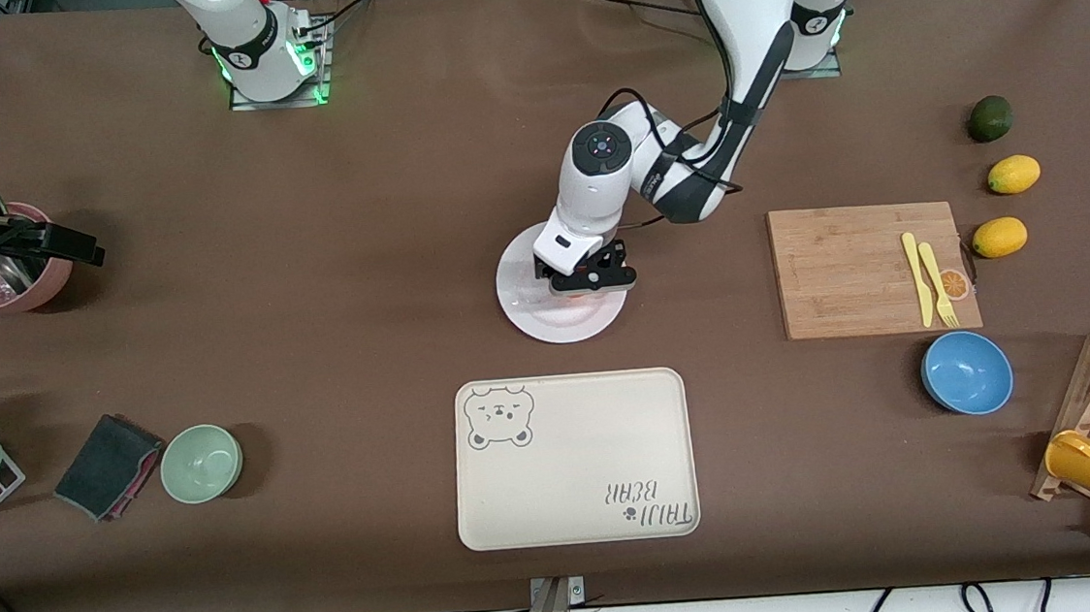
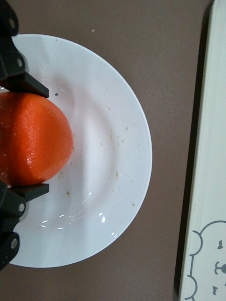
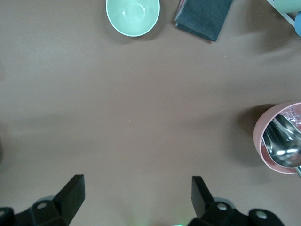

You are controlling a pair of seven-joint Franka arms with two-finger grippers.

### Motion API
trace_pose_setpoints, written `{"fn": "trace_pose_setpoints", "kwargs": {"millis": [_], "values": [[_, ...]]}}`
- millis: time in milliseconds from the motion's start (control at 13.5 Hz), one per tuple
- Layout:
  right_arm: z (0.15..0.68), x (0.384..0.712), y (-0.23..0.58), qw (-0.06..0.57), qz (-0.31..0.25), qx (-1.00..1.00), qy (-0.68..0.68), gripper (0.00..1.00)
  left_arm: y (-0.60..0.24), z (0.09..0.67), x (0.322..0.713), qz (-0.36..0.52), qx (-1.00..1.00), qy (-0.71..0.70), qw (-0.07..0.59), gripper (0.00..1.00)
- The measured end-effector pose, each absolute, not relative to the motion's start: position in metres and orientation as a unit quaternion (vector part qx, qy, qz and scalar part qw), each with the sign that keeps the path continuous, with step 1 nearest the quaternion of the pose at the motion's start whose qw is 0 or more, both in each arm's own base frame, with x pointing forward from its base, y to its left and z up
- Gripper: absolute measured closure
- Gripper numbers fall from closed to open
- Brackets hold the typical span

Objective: Place orange and plate with both arms
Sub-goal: 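Carry the orange with the left gripper over the white plate, then open the left gripper to drop the orange onto the plate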

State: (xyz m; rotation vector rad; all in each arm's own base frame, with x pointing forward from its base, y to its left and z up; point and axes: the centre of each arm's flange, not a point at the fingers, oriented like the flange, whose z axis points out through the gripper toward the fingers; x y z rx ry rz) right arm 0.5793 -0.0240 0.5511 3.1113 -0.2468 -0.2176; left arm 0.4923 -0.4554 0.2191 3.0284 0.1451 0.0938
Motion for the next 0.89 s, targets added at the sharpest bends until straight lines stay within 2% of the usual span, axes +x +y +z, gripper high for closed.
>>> {"fn": "trace_pose_setpoints", "kwargs": {"millis": [297, 371, 519, 890], "values": [[0.551, 0.579, -0.024, 0.006, -0.07, 0.994, -0.079, 0.0, -0.457, 0.207, 0.489, 0.024, 0.997, 0.051, 0.05, 0.22], [0.551, 0.579, -0.024, 0.006, -0.07, 0.994, -0.079, 0.0, -0.458, 0.205, 0.488, 0.023, 0.997, 0.051, 0.049, 0.17], [0.551, 0.579, -0.023, 0.006, -0.07, 0.994, -0.078, 0.0, -0.46, 0.205, 0.488, 0.024, 0.997, 0.05, 0.049, 0.0], [0.551, 0.579, -0.023, 0.006, -0.07, 0.995, -0.078, 0.0, -0.452, 0.247, 0.512, 0.052, 0.995, 0.064, 0.061, 0.0]]}}
